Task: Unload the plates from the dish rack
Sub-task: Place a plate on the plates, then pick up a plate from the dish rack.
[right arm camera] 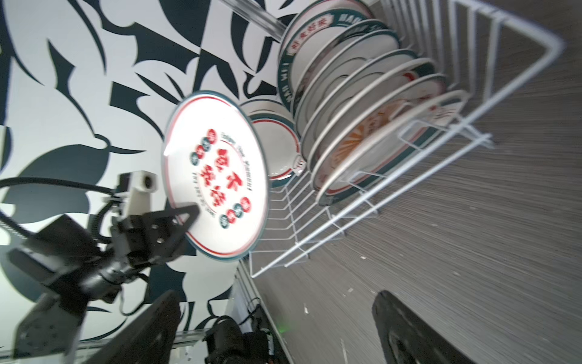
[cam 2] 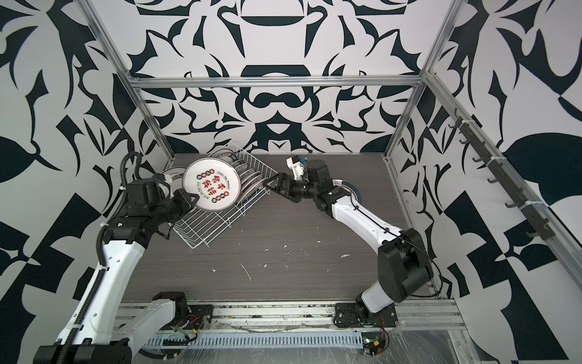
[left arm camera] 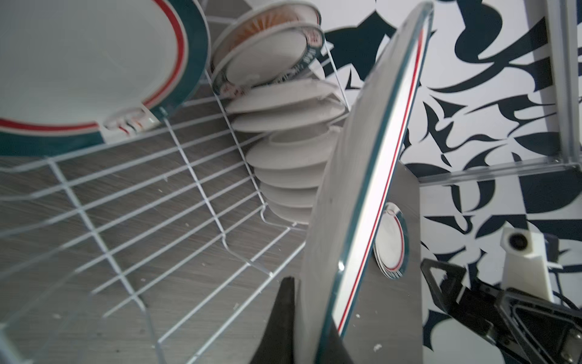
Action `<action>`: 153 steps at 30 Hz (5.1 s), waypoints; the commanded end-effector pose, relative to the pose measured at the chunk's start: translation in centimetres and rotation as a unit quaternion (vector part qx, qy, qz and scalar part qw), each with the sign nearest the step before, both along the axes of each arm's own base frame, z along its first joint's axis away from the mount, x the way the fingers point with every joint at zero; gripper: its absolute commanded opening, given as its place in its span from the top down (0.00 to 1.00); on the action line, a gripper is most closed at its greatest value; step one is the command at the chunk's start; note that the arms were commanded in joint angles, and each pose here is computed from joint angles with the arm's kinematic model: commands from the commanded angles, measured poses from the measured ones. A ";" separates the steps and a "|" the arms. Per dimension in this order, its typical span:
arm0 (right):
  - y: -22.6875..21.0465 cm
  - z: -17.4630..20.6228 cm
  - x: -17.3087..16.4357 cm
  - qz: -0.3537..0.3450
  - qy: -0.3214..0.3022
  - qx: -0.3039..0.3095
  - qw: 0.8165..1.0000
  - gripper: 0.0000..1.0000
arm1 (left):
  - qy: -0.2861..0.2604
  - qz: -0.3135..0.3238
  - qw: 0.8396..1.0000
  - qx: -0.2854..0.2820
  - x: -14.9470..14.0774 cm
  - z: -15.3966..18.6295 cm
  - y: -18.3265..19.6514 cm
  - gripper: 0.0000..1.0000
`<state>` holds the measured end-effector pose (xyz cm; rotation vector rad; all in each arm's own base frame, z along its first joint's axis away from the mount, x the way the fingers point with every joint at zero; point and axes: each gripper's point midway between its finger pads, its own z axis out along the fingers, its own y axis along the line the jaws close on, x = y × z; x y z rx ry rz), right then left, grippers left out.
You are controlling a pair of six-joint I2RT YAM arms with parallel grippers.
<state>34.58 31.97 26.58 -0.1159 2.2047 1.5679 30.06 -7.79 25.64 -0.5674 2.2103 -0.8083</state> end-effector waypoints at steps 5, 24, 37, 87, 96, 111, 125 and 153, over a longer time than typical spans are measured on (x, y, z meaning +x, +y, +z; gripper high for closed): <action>4.1 4.0 0.0 0.050 0.006 0.074 0.996 0.09 | -0.055 -0.005 0.994 -0.099 -0.6 3.0 -3.2 1.00; 6.5 1.0 0.1 0.000 0.001 0.078 0.997 0.87 | -0.007 -0.148 0.969 -0.195 1.0 1.0 -8.8 1.00; -2.4 3.3 0.8 -0.078 -0.018 -0.001 0.997 1.00 | -0.077 -0.076 0.990 -0.089 -1.4 2.8 -4.8 0.33; -33.2 -17.0 4.7 -0.342 0.244 -0.266 0.868 0.68 | 0.024 0.151 0.919 0.364 -2.6 1.3 10.8 0.01; -33.8 -18.4 4.1 -0.326 0.275 -0.300 0.853 0.50 | 0.024 0.138 0.922 0.362 -2.8 1.0 10.5 0.01; -33.4 -18.5 3.5 -0.294 0.268 -0.386 0.833 0.25 | 0.090 0.101 0.924 0.358 -0.9 -1.7 9.5 0.01; -31.8 -13.5 0.9 -0.287 0.188 -0.393 0.853 0.00 | 0.123 -0.015 0.904 0.410 6.3 -0.6 11.4 0.01; -28.3 -12.6 1.0 -0.235 0.145 -0.319 0.907 0.00 | 0.088 -0.100 0.882 0.452 11.5 -3.6 15.0 0.14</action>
